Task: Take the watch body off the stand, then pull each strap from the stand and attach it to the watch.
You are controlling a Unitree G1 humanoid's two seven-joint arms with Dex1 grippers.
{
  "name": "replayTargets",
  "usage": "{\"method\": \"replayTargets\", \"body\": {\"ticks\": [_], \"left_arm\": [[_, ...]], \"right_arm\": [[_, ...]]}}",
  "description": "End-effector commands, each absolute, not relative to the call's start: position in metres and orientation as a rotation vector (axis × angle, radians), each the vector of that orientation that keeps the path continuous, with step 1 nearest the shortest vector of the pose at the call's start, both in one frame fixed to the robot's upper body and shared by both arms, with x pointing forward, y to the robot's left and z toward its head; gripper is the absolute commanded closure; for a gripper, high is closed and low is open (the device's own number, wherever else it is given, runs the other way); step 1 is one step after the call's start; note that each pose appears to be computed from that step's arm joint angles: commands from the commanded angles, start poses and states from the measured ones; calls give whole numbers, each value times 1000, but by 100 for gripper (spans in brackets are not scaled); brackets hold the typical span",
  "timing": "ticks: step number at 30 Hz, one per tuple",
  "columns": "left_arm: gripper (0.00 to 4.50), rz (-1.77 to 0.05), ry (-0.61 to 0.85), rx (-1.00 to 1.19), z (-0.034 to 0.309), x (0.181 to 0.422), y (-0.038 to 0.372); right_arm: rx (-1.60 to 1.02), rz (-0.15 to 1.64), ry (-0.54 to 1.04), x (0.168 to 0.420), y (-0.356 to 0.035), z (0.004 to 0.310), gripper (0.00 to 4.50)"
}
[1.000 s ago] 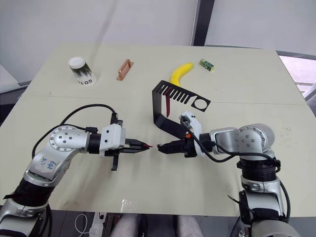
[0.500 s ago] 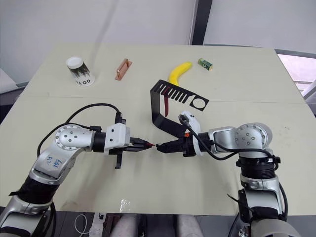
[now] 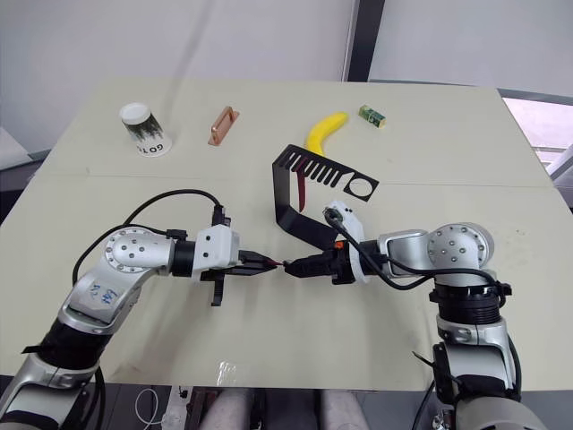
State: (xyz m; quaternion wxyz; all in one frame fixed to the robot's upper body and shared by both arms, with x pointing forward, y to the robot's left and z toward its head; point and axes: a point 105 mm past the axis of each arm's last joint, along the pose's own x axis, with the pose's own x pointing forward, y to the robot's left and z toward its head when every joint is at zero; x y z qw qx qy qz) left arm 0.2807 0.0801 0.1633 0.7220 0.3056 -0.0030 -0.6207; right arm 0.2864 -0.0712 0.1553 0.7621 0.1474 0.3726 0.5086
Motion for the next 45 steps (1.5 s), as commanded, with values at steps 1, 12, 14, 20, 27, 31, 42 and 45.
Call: {"method": "replayTargets", "body": {"ticks": [1, 12, 14, 20, 27, 31, 42, 45], "left_arm": [[450, -1372, -44, 692, 170, 282, 77], [450, -1361, -33, 703, 168, 286, 79], [450, -1361, -33, 702, 168, 286, 79], [450, -1369, -37, 694, 168, 284, 76], [450, -1380, -30, 692, 167, 282, 77], [450, -1374, -23, 698, 165, 283, 78], [450, -1375, -20, 692, 163, 283, 75], [450, -1377, -21, 689, 163, 283, 73]], "right_arm": [[317, 1120, 775, 287, -72, 166, 289], [319, 1115, 778, 287, -73, 166, 289], [319, 1113, 779, 287, -74, 166, 289], [326, 1108, 781, 288, -74, 166, 289], [329, 1095, 784, 290, -75, 164, 289], [328, 1094, 784, 290, -75, 165, 289], [329, 1116, 779, 288, -72, 167, 289], [325, 1119, 778, 287, -71, 167, 289]]}}
